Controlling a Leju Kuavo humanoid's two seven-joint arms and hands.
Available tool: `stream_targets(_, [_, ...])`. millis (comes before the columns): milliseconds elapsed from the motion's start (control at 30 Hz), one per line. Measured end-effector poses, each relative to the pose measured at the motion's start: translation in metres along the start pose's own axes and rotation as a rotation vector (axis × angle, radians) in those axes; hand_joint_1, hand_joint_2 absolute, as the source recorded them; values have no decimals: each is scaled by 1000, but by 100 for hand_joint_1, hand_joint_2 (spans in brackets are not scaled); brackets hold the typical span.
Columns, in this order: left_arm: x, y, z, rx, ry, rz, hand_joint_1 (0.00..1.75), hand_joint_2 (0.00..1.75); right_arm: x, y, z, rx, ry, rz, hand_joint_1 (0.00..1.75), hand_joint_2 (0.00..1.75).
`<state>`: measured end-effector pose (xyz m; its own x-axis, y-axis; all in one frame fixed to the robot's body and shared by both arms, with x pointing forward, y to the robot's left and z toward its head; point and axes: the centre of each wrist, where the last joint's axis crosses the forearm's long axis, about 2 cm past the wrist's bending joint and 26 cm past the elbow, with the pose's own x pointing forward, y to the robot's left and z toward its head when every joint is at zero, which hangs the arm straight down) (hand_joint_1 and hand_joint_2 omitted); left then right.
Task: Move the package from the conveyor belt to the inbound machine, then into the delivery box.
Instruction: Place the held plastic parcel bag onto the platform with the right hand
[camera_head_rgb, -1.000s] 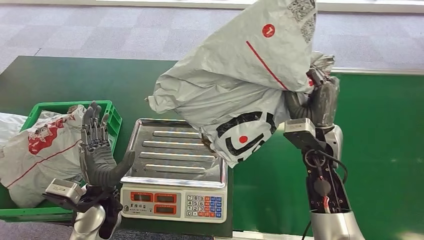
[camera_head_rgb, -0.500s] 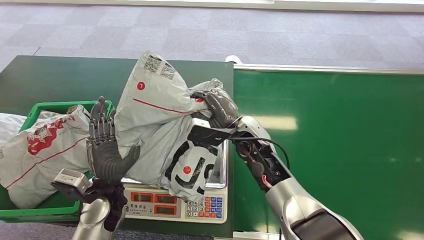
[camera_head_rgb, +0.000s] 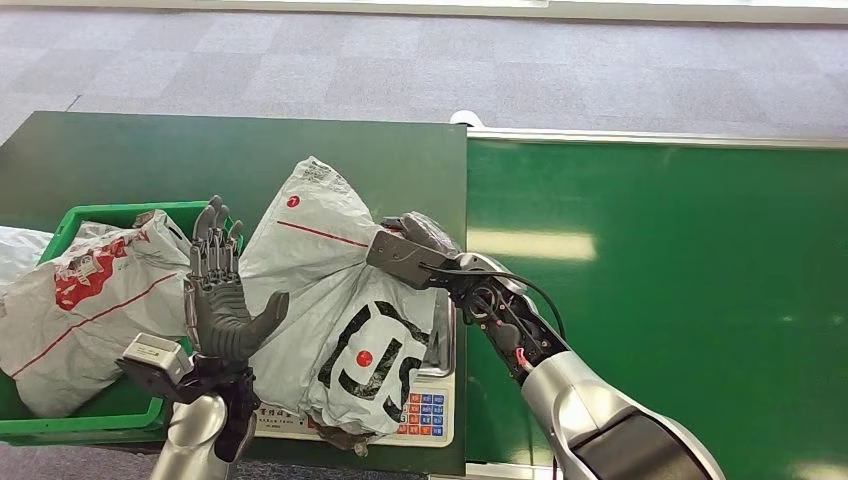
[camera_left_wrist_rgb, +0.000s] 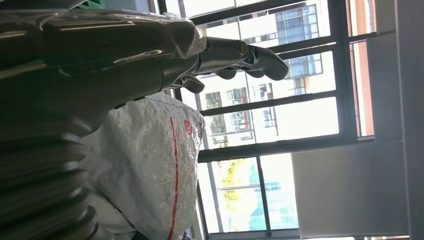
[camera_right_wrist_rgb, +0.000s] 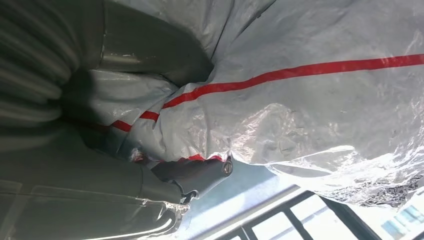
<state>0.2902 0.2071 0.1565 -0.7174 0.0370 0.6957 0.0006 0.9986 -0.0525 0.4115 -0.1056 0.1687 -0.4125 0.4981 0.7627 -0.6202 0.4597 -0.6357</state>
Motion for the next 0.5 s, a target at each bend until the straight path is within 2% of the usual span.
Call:
stream_targets(300, [-4,2,4,-8,21,2,0,175,-5,-2,1,5,117,-28,175,175])
stream_targets(500, [-7,1,4,-21,31,-2,0,175,-6,-3,1,104,269,-31,175,175])
